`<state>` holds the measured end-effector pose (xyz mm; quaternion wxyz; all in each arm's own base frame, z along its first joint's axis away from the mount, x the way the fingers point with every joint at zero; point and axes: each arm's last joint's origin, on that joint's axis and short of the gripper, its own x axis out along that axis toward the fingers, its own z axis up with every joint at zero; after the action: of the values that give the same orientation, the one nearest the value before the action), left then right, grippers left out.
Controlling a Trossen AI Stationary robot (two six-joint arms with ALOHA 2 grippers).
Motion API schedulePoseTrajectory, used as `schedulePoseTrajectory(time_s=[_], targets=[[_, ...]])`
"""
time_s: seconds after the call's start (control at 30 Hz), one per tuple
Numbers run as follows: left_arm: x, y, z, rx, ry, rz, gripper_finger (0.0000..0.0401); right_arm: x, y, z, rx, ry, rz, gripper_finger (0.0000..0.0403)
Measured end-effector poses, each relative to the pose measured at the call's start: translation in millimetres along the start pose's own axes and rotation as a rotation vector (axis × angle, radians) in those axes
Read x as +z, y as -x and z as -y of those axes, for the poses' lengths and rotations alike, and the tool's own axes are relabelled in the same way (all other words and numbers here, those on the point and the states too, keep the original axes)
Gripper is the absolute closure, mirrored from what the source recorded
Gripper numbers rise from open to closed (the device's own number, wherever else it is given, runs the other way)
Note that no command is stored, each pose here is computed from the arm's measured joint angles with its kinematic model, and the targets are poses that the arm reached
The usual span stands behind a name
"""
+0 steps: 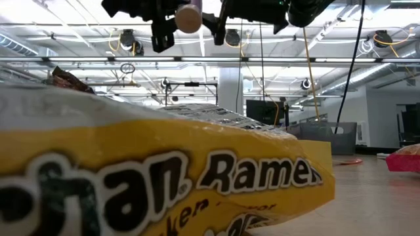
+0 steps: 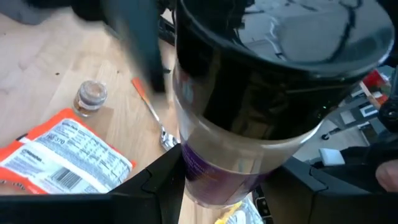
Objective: Pick & Place Food Item
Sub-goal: Put the black spice bottle into the right black bin
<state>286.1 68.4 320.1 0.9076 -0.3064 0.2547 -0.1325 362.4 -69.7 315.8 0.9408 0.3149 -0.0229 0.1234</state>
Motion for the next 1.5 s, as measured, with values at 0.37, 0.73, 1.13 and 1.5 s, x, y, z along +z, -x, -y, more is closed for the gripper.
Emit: schedulePoseTrajectory(time_s=[0.37, 0.73, 1.13, 1.5], targets=[[9.9, -4.9, 0.0, -0.001, 0.005, 0.003, 0.0215, 1.3, 1.2, 0.5, 0.023, 0.006, -0.012, 0.0104], [8.1, -5.5, -0.1, 0.013, 0.001, -0.008, 0.0215, 2.2, 1.1, -0.3, 0.026, 0.005, 0.001, 0.0104], [7.8, -5.4, -0.5, 0.022, -0.01, -0.009, 0.0215, 1.9, 1.0, 0.7, 0.005, 0.0, 0.008, 0.0114], [7.9, -5.4, -0.5, 0.023, -0.024, -0.008, 0.0215, 0.9, 1.0, 1.4, -0.002, -0.006, -0.002, 0.0142]])
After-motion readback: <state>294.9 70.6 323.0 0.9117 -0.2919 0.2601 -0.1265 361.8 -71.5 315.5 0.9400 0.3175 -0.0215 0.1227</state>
